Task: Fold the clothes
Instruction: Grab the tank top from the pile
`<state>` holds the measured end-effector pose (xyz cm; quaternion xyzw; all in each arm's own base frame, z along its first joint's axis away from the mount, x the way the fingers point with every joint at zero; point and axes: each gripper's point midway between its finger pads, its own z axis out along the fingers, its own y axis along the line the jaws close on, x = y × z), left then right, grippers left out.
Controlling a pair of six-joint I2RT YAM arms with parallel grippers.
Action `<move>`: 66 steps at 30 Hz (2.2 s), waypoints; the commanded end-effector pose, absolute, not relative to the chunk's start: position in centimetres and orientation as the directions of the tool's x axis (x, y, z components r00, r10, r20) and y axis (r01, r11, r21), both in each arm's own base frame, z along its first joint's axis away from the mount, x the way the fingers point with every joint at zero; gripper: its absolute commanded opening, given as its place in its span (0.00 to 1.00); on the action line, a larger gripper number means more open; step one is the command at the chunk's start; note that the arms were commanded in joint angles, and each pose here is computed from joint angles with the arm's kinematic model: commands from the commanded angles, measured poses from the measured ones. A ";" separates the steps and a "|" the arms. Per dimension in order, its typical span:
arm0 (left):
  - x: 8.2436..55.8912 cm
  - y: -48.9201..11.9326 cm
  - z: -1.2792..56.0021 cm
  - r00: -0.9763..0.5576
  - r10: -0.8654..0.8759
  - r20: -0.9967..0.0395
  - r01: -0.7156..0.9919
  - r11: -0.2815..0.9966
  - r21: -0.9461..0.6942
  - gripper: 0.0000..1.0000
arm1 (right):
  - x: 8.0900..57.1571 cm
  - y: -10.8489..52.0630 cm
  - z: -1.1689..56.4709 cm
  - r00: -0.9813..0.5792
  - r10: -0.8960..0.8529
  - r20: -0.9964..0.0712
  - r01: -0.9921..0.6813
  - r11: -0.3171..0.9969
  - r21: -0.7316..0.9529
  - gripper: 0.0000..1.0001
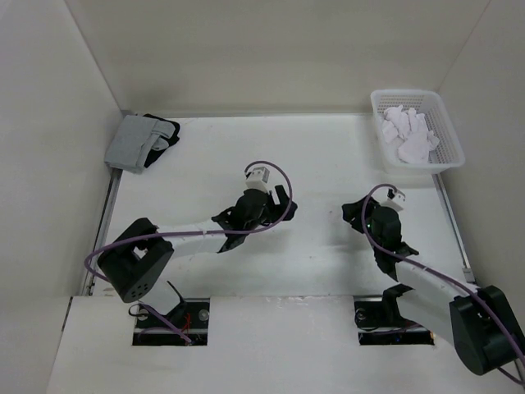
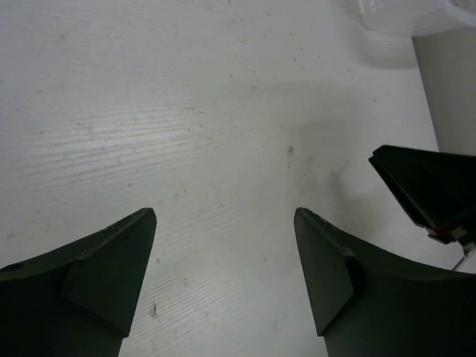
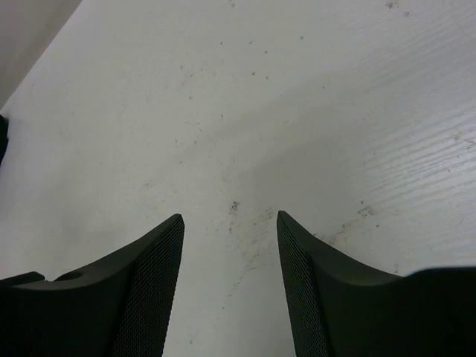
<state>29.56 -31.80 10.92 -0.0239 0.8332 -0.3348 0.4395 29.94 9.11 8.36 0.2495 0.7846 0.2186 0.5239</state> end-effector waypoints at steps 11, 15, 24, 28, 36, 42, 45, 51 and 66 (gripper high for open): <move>26.9 -33.1 11.0 -0.605 -0.276 -0.747 0.413 0.693 -0.590 0.45 | 37.3 6.7 21.4 -0.111 0.603 -0.790 0.144 0.796 0.588 0.02; 26.8 -32.5 11.6 -0.585 -0.298 -0.754 0.425 0.679 -0.598 0.19 | 43.6 -2.2 23.9 0.017 0.572 -0.820 0.356 0.763 0.539 0.01; 27.6 -31.1 11.6 -0.569 -0.341 -0.748 0.404 0.676 -0.616 0.48 | 54.9 -14.1 20.7 -0.032 0.524 -0.851 0.603 0.689 0.401 0.43; 28.5 -30.3 11.2 -0.566 -0.369 -0.737 0.377 0.679 -0.630 0.55 | 58.6 -17.2 14.9 -0.189 0.518 -0.834 0.675 0.685 0.273 0.54; 29.7 -29.0 10.8 -0.576 -0.422 -0.700 0.323 0.669 -0.670 0.55 | 60.5 -17.7 8.7 -0.317 0.528 -0.788 0.687 0.700 0.193 0.58; 30.6 -27.0 11.1 -0.571 -0.489 -0.659 0.280 0.639 -0.717 0.55 | 60.0 -16.5 6.0 -0.419 0.616 -0.667 0.689 0.694 0.209 0.48; 31.2 -25.4 11.4 -0.551 -0.535 -0.640 0.251 0.625 -0.739 0.55 | 59.5 -16.3 5.5 -0.444 0.612 -0.654 0.693 0.697 0.183 0.34; 31.5 -24.3 11.6 -0.533 -0.561 -0.634 0.236 0.621 -0.748 0.55 | 60.1 -15.9 10.0 -0.278 0.651 -0.706 0.679 0.653 0.335 0.00; 31.3 -24.6 11.2 -0.548 -0.565 -0.617 0.232 0.606 -0.761 0.54 | 53.0 -10.1 40.7 0.170 0.528 -0.832 0.273 0.786 0.555 0.00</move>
